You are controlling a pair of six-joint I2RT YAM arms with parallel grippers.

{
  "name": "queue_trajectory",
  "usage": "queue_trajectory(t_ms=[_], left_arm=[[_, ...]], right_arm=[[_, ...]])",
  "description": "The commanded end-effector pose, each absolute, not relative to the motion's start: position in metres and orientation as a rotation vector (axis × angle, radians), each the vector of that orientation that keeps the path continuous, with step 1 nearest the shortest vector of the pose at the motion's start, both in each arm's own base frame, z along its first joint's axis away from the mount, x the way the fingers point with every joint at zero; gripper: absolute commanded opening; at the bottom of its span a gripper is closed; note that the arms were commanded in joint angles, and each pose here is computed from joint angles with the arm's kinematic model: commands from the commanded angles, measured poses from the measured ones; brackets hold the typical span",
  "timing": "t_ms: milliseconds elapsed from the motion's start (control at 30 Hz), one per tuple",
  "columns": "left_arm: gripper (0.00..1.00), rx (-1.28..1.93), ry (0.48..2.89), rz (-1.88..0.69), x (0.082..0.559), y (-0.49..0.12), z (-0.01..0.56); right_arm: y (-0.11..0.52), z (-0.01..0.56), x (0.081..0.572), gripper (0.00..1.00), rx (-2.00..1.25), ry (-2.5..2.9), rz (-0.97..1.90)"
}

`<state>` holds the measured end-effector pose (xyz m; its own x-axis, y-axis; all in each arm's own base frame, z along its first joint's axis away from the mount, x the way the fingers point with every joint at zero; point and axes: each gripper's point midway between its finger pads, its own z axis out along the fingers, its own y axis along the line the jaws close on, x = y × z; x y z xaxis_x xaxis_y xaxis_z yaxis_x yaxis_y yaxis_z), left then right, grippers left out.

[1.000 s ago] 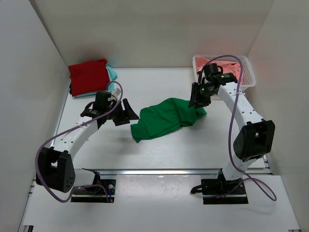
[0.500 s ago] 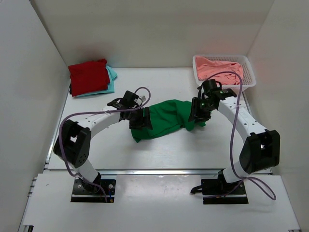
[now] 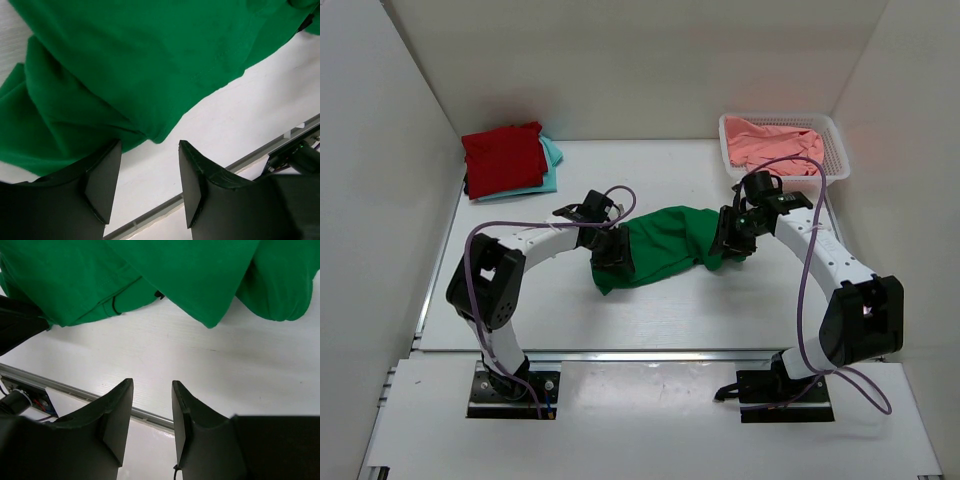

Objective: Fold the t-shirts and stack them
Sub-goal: Flatten out the tshirt

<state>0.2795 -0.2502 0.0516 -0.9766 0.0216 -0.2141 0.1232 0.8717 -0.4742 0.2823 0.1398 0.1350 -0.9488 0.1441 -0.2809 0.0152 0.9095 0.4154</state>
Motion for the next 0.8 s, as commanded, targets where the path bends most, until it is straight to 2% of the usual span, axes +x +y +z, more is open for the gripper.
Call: queue_trajectory(t_ms=[0,367,433,533,600,767], left_arm=[[0.59,0.106,2.787,-0.829,0.289,-0.268,0.067],[0.55,0.098,2.799,-0.913,0.291,-0.291,0.061],[0.48,0.086,2.785,-0.934,0.295,-0.294,0.067],[0.14,0.062,2.782,-0.952,0.299,-0.298,0.068],[0.0,0.027,2.767,-0.974,0.304,-0.297,0.078],[0.0,-0.175,2.539,-0.962,0.355,-0.275,0.154]], right_arm=[[0.137,0.148,0.286,0.34,0.142,2.699,0.627],[0.121,0.149,0.281,0.35,0.198,2.684,0.634],[0.12,0.151,0.283,0.35,0.202,2.674,0.637],[0.119,0.149,0.281,0.35,0.199,2.678,0.644],[0.118,0.148,0.28,0.35,0.192,2.675,0.65],[0.162,0.172,0.288,0.36,0.113,2.573,0.762]])
